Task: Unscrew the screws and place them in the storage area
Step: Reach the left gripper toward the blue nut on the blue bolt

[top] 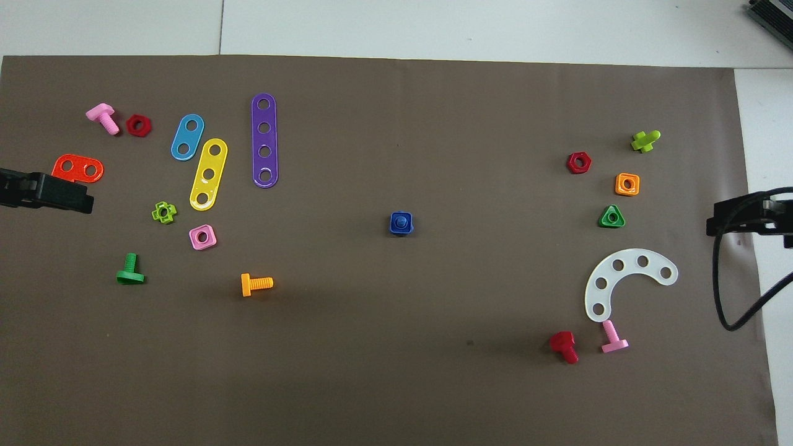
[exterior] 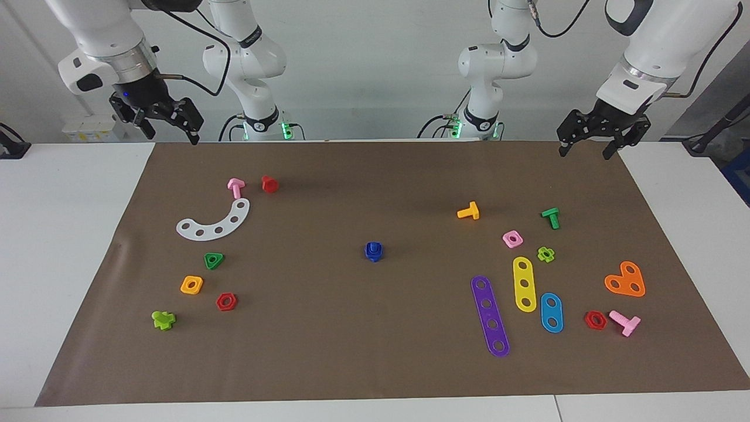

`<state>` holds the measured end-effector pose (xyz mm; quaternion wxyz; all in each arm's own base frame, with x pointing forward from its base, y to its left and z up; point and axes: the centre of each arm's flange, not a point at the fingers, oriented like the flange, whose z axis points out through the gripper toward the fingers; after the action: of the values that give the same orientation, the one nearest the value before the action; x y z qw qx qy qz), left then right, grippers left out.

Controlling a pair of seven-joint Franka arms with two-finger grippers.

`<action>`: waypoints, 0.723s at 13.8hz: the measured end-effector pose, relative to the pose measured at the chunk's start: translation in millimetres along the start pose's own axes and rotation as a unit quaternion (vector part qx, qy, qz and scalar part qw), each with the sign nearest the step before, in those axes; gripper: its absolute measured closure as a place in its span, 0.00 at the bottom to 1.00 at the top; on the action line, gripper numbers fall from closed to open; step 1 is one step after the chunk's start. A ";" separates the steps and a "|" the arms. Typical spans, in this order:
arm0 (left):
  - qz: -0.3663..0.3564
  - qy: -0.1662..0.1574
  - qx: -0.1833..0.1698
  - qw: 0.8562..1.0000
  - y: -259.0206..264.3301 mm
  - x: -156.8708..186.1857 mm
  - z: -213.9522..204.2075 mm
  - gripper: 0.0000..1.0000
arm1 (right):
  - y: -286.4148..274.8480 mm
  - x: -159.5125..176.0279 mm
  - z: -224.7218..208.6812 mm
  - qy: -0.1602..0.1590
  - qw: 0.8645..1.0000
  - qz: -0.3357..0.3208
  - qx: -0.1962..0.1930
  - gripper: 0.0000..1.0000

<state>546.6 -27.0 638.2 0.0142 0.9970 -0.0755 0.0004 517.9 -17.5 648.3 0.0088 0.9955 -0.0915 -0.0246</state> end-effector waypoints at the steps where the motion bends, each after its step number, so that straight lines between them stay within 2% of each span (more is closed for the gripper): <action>1: 0.000 0.000 0.000 1.000 0.1 0.0 0.2 0.00 | 0.0 0.0 0.0 0.000 1.000 0.000 0.000 0.00; 7: -0.003 -0.005 0.000 1.000 0.7 -0.6 7.0 0.00 | 0.0 0.0 0.0 0.000 1.000 0.000 0.000 0.00; 10: 0.016 0.008 0.001 1.000 31.9 4.5 21.5 0.01 | 0.0 0.0 0.0 0.000 1.000 0.000 0.000 0.00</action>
<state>546.3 -59.8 617.6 0.0141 0.9957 -0.0915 0.0089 517.9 -17.5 648.3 0.0088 0.9955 -0.0915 -0.0246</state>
